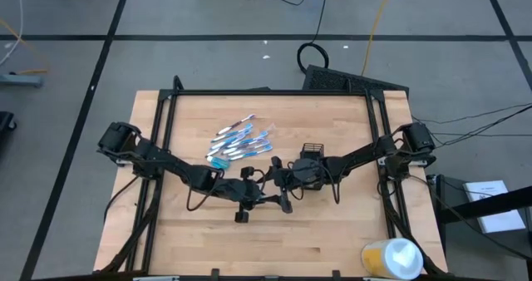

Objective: Pick & Place toothbrushing station
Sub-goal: Put the mouthwash into the middle section of the mesh organizer

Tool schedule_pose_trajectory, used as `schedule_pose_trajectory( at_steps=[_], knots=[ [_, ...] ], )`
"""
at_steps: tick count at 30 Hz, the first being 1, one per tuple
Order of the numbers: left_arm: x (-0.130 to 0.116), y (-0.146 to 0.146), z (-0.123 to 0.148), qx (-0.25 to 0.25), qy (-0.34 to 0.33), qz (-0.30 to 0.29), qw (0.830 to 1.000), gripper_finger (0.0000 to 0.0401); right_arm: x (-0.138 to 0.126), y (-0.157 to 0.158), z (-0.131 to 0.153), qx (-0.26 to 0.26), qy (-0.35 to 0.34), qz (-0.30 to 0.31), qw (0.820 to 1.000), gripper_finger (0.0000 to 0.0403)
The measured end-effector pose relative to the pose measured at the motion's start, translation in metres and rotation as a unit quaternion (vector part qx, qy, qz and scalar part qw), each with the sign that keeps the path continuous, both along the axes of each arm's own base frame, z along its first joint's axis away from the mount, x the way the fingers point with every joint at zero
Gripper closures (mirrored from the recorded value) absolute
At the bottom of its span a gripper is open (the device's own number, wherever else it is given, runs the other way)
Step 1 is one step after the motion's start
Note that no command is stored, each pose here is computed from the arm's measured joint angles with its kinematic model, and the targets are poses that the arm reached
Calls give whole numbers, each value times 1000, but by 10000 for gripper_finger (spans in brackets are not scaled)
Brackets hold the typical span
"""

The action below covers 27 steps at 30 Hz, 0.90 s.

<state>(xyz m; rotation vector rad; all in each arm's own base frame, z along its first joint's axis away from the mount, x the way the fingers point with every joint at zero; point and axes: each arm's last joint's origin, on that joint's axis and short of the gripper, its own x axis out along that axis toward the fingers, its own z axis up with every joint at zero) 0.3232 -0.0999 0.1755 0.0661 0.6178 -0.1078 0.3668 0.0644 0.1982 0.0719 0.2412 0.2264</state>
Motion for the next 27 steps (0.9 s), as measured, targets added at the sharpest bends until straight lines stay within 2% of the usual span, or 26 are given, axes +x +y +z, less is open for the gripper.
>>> schedule_pose_trajectory(
  at_steps=[2,6,9,17,22,27],
  knots=[
    [0,0,0,1,-1,0,1000,284,0,4,0,-22,-5,0,1000,129],
    [0,0,1,3,-4,3,1000,284,-2,11,0,-108,-13,-42,993,134],
    [1,1,1,8,-8,8,1000,284,-3,16,0,-138,-20,-53,989,137],
    [1,0,2,4,-7,0,1000,284,-4,25,3,-140,-32,-58,988,146],
    [2,-1,3,1,-10,-8,1000,284,-3,32,17,-121,-81,-55,988,147],
    [2,-1,3,2,-13,-5,1000,284,-4,33,10,-115,-54,-50,991,147]
  ],
)
